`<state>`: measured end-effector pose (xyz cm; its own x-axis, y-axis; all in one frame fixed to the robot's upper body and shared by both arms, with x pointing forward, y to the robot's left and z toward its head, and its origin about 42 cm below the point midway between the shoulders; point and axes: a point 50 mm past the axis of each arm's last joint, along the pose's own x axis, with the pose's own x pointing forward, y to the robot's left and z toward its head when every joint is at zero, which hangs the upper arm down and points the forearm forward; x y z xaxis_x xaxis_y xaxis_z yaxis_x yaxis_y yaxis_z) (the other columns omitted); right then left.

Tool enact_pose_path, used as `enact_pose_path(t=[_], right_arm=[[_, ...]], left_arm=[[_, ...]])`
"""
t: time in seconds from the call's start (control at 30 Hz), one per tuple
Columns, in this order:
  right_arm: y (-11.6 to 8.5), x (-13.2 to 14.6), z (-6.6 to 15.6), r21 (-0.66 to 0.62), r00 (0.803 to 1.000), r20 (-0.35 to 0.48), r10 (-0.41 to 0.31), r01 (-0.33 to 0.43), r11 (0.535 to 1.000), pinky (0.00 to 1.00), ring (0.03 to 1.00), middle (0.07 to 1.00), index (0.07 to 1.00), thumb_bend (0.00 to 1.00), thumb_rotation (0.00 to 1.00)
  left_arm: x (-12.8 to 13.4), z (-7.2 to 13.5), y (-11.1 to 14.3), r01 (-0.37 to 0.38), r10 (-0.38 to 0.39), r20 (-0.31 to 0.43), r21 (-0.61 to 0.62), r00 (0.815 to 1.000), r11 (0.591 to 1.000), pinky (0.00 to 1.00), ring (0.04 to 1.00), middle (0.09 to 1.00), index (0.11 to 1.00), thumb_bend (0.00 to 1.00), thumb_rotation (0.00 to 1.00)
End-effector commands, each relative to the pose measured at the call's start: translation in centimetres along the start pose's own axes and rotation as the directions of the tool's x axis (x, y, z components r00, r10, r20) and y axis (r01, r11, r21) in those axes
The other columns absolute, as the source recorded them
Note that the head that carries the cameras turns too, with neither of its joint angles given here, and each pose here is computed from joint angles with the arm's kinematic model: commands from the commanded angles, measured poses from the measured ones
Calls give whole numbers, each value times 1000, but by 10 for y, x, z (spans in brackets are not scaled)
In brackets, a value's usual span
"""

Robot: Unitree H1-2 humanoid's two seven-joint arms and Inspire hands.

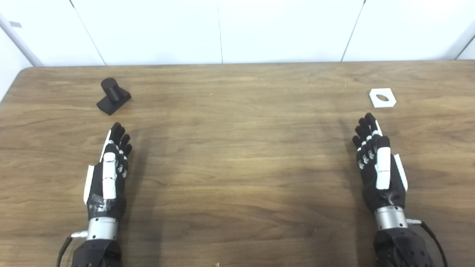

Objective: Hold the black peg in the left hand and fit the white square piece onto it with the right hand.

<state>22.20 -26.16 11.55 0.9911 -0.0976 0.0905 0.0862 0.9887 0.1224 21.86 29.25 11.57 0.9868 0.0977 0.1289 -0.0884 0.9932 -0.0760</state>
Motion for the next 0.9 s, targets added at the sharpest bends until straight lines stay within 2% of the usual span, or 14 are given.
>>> enact_pose_path(t=[0.0, 0.13, 0.33, 0.77, 0.87], right_arm=[[-14, -22, -13, -10, 999, -33, -15, 14, 1000, 1000, 1000, 994, 991, 588, 956], [-21, -26, -18, -26, 999, -38, -17, 16, 1000, 1000, 994, 993, 996, 566, 972], [-30, -29, -23, -29, 999, -40, -6, 5, 1000, 1000, 1000, 1000, 999, 570, 993], [-29, -28, -28, -11, 998, -59, -14, 13, 1000, 1000, 1000, 1000, 998, 615, 982], [-29, -26, -27, -14, 998, -55, -11, 10, 1000, 1000, 1000, 996, 988, 615, 974]], left_arm=[[-4, 1, -6, 5, -5, 30, -1, 1000, 1000, 1000, 984, 990, 989, 397, 930], [-9, -3, -13, 3, -2, 21, -27, 1000, 1000, 1000, 987, 995, 985, 367, 915], [-14, -10, -21, -7, 7, 9, -22, 1000, 1000, 1000, 976, 984, 965, 380, 895], [-14, -17, -25, -9, 9, 6, 2, 1000, 1000, 1000, 984, 984, 962, 375, 899], [-12, -17, -26, -14, 14, 5, 5, 1000, 1000, 1000, 978, 977, 960, 382, 835]])
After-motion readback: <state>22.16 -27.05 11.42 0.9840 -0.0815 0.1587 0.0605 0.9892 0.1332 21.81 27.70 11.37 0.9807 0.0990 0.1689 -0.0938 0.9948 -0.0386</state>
